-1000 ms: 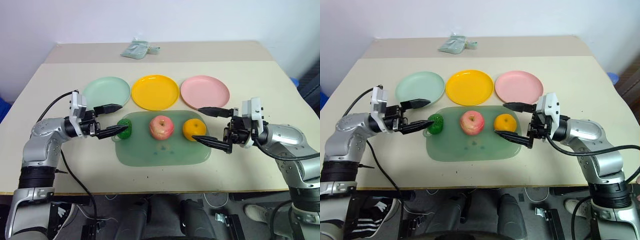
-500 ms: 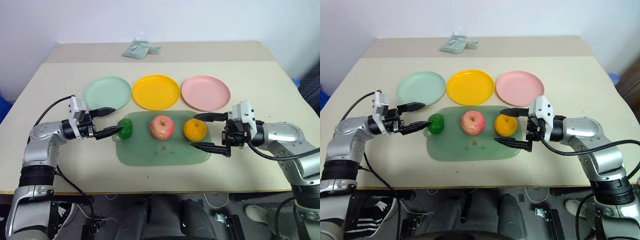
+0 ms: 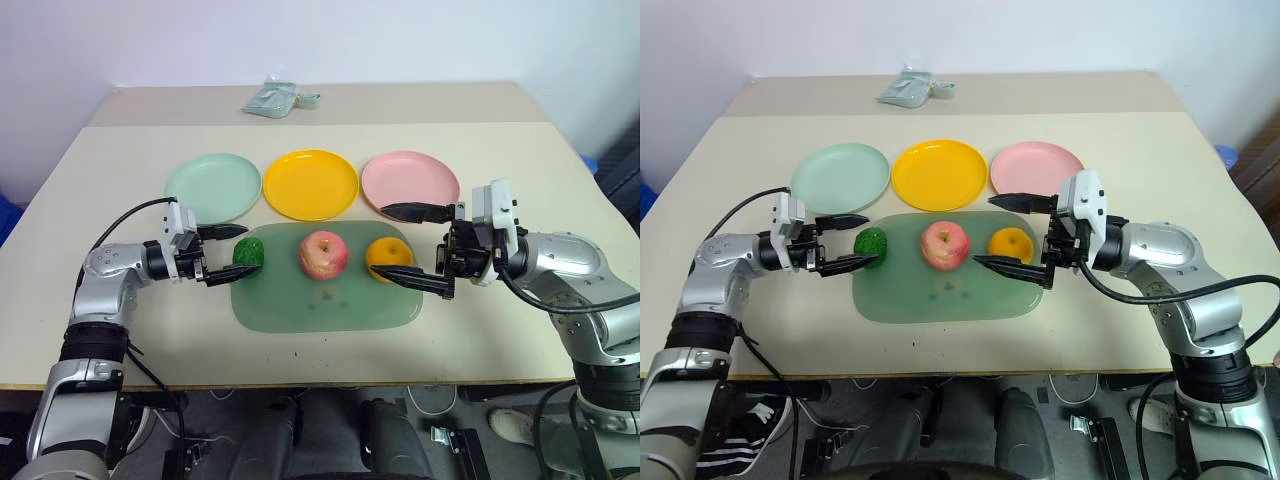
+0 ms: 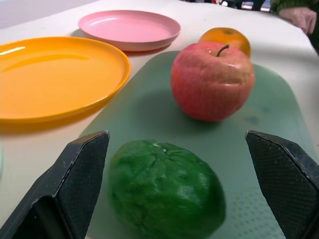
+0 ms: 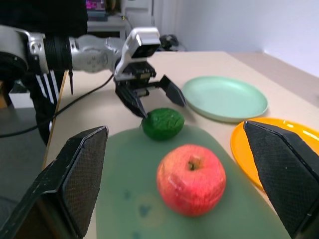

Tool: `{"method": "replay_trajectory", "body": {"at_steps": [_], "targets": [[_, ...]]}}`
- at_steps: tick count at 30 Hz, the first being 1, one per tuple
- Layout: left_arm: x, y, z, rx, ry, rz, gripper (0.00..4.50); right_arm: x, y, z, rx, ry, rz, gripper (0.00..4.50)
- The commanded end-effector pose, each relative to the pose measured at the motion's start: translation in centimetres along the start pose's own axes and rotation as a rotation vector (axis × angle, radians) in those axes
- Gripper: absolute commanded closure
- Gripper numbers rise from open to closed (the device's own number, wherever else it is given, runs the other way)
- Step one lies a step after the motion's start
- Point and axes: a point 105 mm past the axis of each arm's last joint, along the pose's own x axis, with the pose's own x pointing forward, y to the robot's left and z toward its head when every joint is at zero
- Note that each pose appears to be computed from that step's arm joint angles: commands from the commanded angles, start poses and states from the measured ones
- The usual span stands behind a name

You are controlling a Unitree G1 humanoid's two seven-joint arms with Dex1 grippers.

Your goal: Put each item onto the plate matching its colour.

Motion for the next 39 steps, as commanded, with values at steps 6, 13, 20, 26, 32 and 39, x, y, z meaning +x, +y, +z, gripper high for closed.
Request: {"method": "replay_trajectory", "body": {"at_steps": [6, 13, 20, 26, 32, 39], "targets": [[0.2, 0.4, 0.3, 0.027, 0.003, -0.024, 0.00, -0.3, 0.3, 1.6, -0.066, -0.042, -0.007, 0.04], [0.0, 0.7, -0.9, 0.057, 0.046, -0.008, 0.00, -0.3, 0.4, 1.4, -0.062, -0.037, -0.015, 0.04], [0.8, 1.1, -1.1, 0.084, 0.064, 0.013, 0.00, -0.4, 0.4, 1.3, -0.065, -0.029, -0.021, 0.04], [0.9, 0.6, -1.4, 0.051, 0.069, -0.022, 1.51, -0.5, 0.4, 1.3, -0.070, -0.023, -0.026, 0.00], [0.4, 0.9, -0.5, 0.060, 0.022, 0.002, 1.57, -0.5, 0.3, 1.3, -0.069, -0.018, -0.029, 0.00], [-1.5, 7.2, 4.4, 0.105, -0.158, 0.414, 1.57, -0.4, 0.0, 1.4, -0.071, -0.029, -0.038, 0.00]]}}
